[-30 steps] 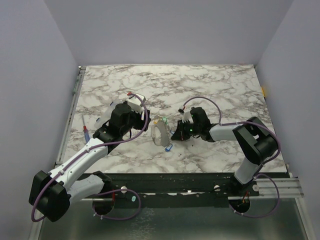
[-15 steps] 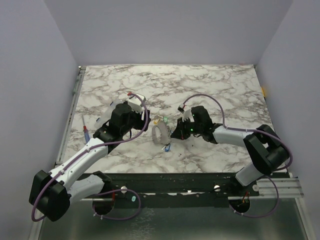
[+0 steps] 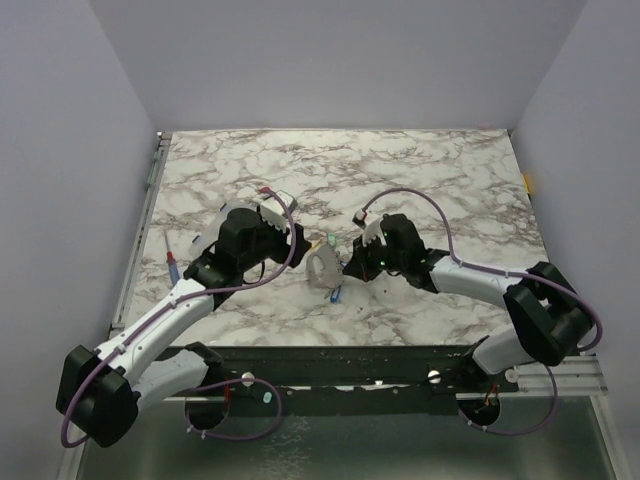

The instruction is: Put the keys on the keyring

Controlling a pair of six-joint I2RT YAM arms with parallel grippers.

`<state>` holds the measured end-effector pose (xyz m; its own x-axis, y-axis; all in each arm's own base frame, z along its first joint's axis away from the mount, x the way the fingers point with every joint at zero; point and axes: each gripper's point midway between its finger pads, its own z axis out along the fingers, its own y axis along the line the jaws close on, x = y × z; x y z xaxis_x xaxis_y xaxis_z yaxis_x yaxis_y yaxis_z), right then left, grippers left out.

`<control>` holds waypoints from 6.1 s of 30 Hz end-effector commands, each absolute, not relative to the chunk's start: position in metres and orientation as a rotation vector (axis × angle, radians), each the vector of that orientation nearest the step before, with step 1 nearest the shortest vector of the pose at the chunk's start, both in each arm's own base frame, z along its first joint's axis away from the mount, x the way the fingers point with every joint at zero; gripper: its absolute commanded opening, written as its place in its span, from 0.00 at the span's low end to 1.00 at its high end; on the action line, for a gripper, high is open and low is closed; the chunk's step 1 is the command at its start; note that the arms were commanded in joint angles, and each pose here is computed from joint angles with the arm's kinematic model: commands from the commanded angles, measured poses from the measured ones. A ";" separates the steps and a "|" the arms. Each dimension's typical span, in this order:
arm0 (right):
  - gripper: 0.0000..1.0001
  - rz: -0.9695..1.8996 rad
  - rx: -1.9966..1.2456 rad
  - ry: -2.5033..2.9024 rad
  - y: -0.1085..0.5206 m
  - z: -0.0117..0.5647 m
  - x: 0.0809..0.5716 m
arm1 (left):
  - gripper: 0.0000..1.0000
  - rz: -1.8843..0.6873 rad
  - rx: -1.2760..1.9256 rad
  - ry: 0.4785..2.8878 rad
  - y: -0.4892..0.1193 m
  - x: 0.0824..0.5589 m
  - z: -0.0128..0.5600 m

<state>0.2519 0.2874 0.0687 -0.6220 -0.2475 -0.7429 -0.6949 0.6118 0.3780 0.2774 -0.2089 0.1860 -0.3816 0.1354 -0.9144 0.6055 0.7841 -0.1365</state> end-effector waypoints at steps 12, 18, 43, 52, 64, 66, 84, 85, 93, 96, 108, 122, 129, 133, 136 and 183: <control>0.01 0.715 -0.854 1.927 0.289 0.127 0.256 | 0.60 -0.844 0.826 1.331 -0.241 0.213 0.238; 0.01 0.690 -0.885 1.888 0.288 0.133 0.249 | 0.54 -0.804 1.047 1.207 -0.255 0.208 0.226; 0.01 0.676 -0.960 1.814 0.292 0.138 0.236 | 0.43 -0.906 1.550 1.118 -0.304 0.242 0.151; 0.01 0.673 -0.960 1.811 0.292 0.139 0.236 | 0.39 -0.951 1.639 1.173 -0.302 0.252 0.129; 0.01 0.573 -0.875 1.880 0.280 0.129 0.249 | 0.40 -0.975 1.657 1.203 -0.292 0.251 0.129; 0.01 0.501 -0.766 1.947 0.267 0.123 0.258 | 0.40 -0.984 1.658 1.205 -0.291 0.245 0.128; 0.68 0.273 -0.026 2.268 0.189 0.082 0.248 | 0.48 -0.651 1.784 1.275 -0.320 0.212 0.086; 0.68 0.251 -0.009 2.273 0.186 0.081 0.249 | 0.49 -0.630 1.766 1.273 -0.323 0.216 0.086; 0.71 0.192 0.087 2.230 0.165 0.081 0.252 | 0.49 -0.558 1.760 1.243 -0.336 0.218 0.068; 0.71 0.191 0.085 2.226 0.163 0.081 0.253 | 0.47 -0.559 1.770 1.242 -0.340 0.218 0.062; 0.71 0.185 0.065 2.227 0.155 0.078 0.254 | 0.42 -0.568 1.855 1.234 -0.350 0.210 0.040; 0.70 0.214 0.035 2.228 0.155 0.075 0.254 | 0.31 -0.578 1.898 1.282 -0.357 0.212 0.031; 0.70 0.247 0.009 2.228 0.160 0.076 0.252 | 0.31 -0.600 1.957 1.326 -0.363 0.216 0.028; 0.70 0.257 0.000 2.226 0.161 0.078 0.252 | 0.31 -0.596 2.010 1.386 -0.359 0.219 0.022; 0.70 0.260 -0.002 2.225 0.161 0.078 0.252 | 0.30 -0.628 2.019 1.424 -0.356 0.221 0.019; 0.70 0.743 -0.285 1.990 0.220 0.123 0.228 | 0.00 -0.899 1.536 1.564 -0.336 0.223 0.111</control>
